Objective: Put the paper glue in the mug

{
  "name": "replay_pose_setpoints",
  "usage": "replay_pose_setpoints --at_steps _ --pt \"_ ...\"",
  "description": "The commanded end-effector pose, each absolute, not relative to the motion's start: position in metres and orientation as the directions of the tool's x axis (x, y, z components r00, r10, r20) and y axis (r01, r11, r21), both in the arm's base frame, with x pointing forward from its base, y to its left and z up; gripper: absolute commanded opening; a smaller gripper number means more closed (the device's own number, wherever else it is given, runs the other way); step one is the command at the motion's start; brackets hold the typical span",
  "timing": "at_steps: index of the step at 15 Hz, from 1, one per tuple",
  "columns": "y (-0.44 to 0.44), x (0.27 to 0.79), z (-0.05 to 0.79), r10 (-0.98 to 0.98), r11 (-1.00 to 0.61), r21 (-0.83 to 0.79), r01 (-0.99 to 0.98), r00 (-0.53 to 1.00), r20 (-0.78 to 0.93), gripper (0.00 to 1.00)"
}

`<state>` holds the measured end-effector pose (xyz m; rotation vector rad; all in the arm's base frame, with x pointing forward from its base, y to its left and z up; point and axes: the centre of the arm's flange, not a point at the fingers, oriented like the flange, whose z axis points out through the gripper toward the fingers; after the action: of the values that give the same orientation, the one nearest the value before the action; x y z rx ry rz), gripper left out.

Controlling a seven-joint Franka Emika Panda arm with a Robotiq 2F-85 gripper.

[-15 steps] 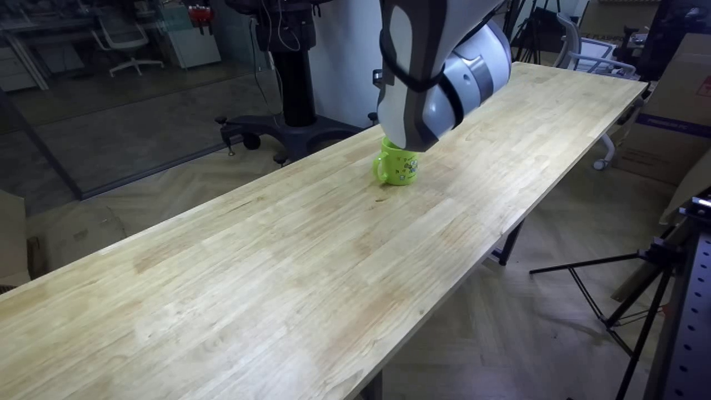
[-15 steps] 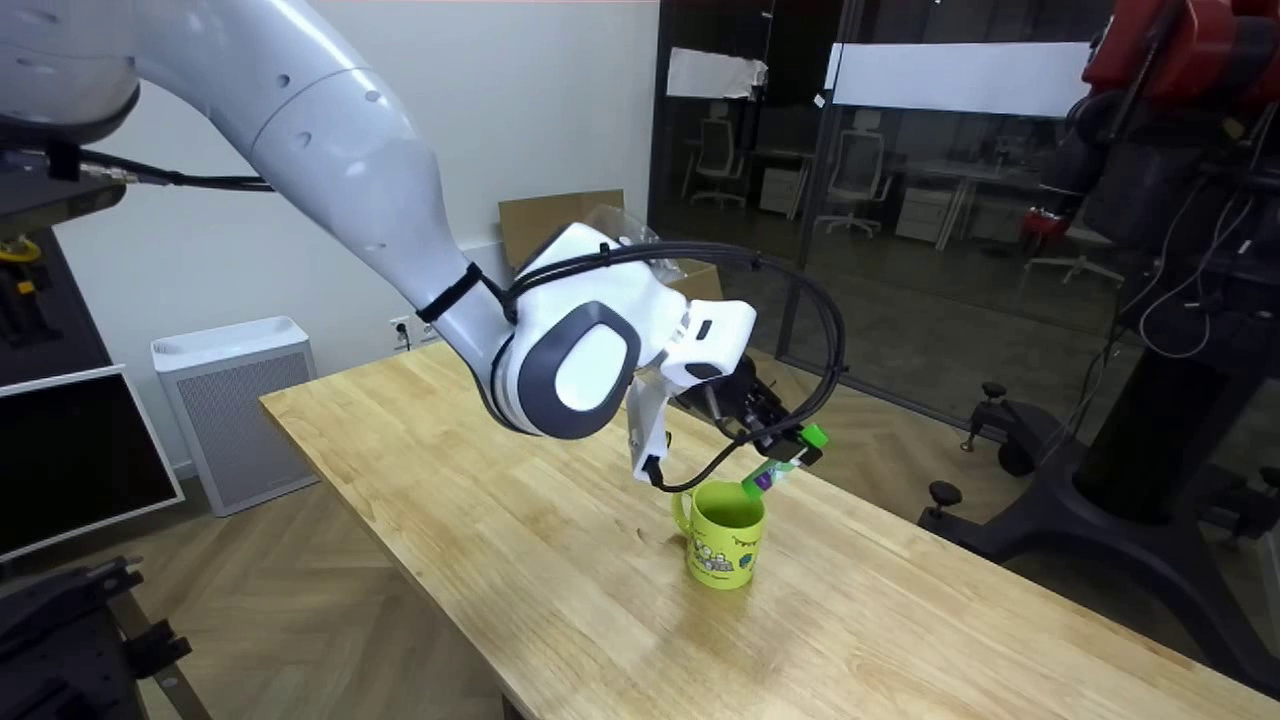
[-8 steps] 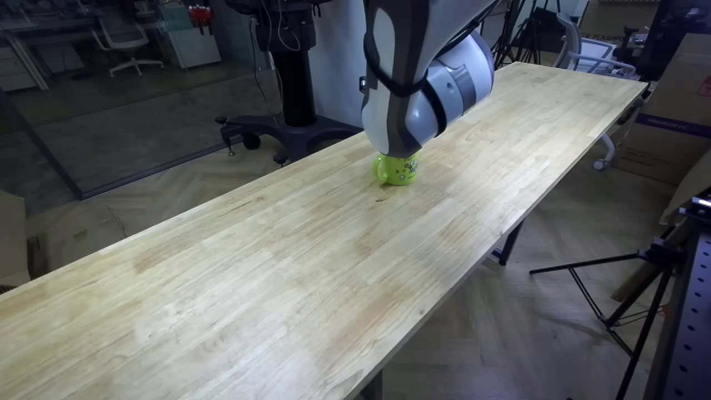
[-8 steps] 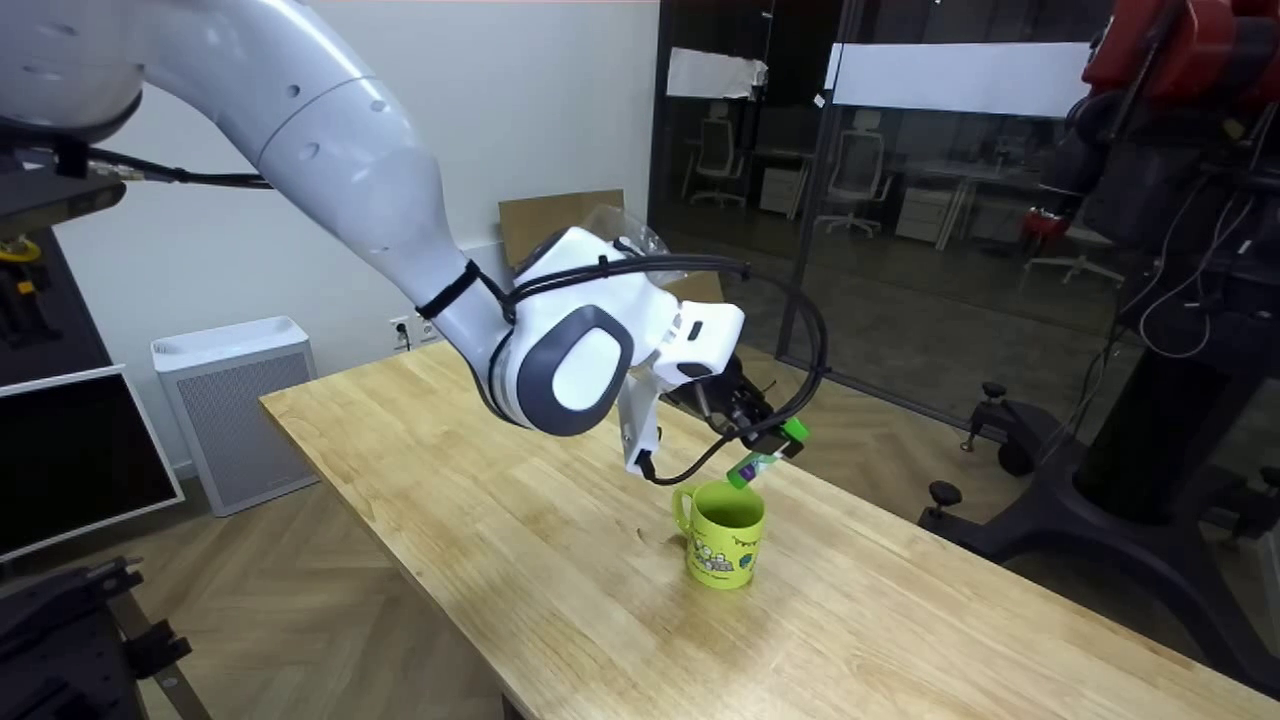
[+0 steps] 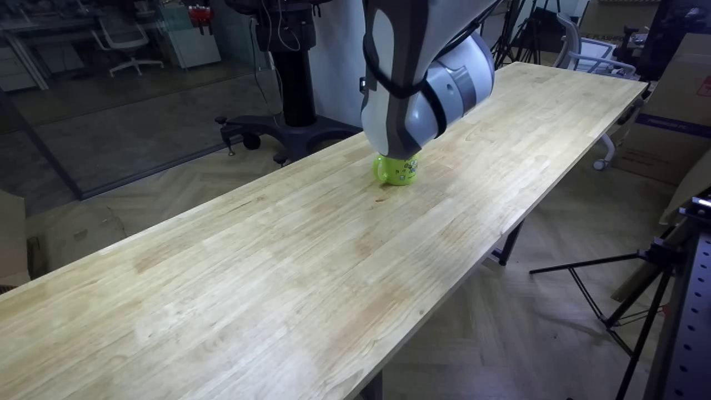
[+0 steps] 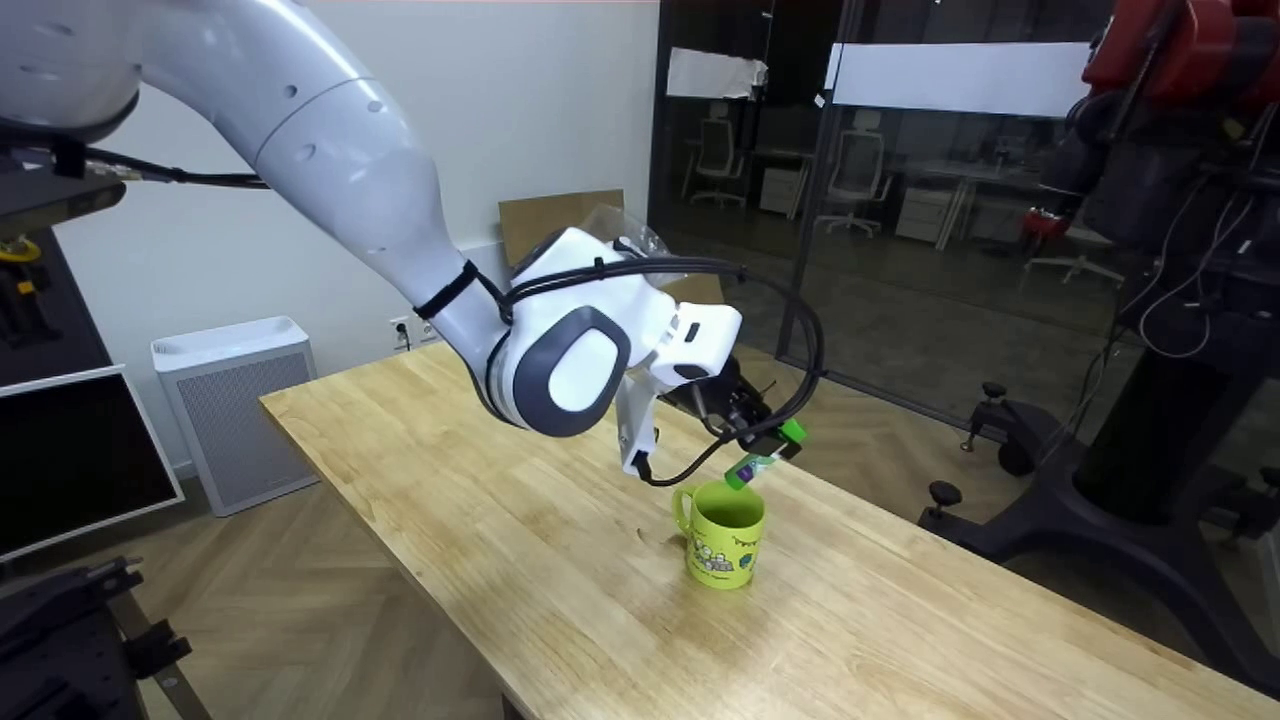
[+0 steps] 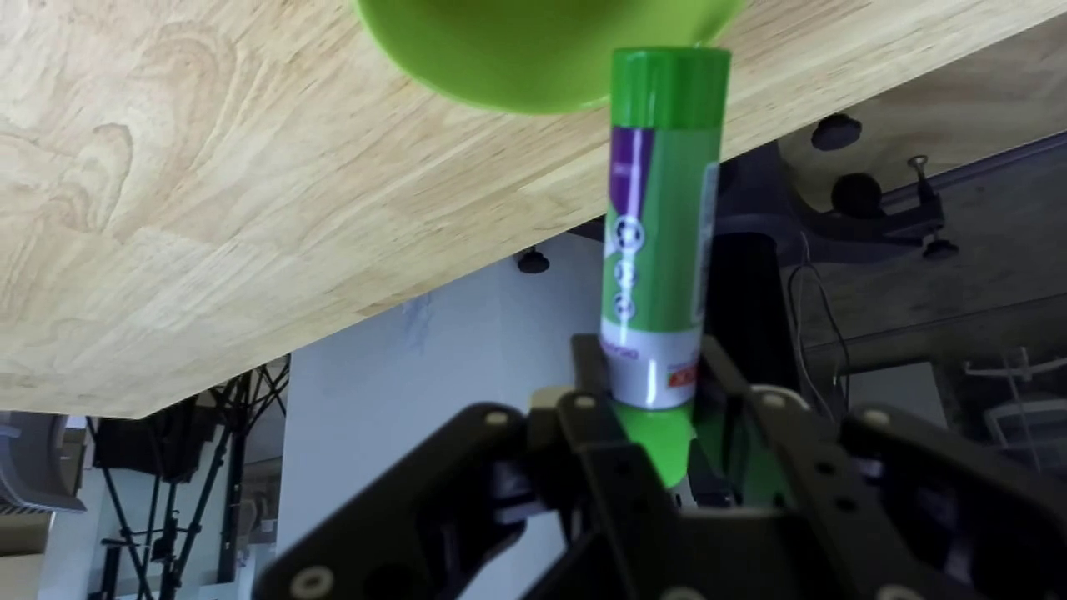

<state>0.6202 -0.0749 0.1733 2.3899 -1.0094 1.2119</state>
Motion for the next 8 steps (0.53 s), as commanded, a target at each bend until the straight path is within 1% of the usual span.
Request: replay_pose_setpoints --at_steps 1,8 --pt "-0.072 0.61 0.184 -0.491 -0.689 -0.091 -0.719 0.371 0.788 0.07" --pt "-0.074 0.592 0.177 -0.521 -0.651 -0.103 -0.752 0.345 0.781 0.07"
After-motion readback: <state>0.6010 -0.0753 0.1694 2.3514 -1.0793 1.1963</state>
